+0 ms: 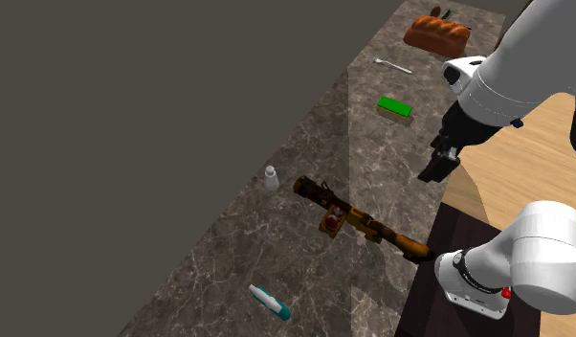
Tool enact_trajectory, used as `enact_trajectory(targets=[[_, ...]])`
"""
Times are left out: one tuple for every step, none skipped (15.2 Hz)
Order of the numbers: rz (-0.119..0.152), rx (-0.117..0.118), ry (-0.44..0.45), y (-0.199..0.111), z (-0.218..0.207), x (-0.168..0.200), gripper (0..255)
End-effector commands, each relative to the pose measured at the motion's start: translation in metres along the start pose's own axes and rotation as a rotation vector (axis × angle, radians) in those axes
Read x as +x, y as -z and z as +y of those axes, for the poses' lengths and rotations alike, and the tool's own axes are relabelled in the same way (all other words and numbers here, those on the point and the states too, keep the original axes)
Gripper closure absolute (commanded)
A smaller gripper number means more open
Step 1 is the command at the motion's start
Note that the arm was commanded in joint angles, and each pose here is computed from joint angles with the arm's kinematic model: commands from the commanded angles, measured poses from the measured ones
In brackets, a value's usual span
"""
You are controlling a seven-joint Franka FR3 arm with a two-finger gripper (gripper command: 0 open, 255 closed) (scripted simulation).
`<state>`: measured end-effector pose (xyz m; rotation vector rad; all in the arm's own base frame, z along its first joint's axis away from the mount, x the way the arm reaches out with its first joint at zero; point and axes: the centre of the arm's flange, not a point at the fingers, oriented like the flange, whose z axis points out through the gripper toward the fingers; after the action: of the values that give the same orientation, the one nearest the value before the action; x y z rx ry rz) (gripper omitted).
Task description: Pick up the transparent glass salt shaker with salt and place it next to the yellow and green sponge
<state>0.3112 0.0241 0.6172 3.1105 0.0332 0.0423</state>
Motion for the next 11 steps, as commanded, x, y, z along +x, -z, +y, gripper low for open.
enact_trajectory(targets=[[0.000, 0.000, 0.000, 0.000, 0.000, 0.000, 0], [0.007, 0.005, 0.000, -0.009, -0.001, 0.009, 0], [0.013, 0.009, 0.000, -0.017, -0.002, 0.017, 0], [0.020, 0.014, 0.001, -0.026, -0.003, 0.026, 0], [0.027, 0.019, 0.001, -0.035, -0.004, 0.035, 0], [0.033, 0.024, 0.001, -0.043, -0.005, 0.044, 0], [0.040, 0.028, 0.001, -0.052, -0.006, 0.053, 0], [0.047, 0.033, 0.001, -0.060, -0.007, 0.062, 0], [0.053, 0.038, 0.001, -0.068, -0.009, 0.071, 0], [0.060, 0.043, 0.002, -0.077, -0.010, 0.080, 0], [0.067, 0.047, 0.002, -0.085, -0.011, 0.089, 0]])
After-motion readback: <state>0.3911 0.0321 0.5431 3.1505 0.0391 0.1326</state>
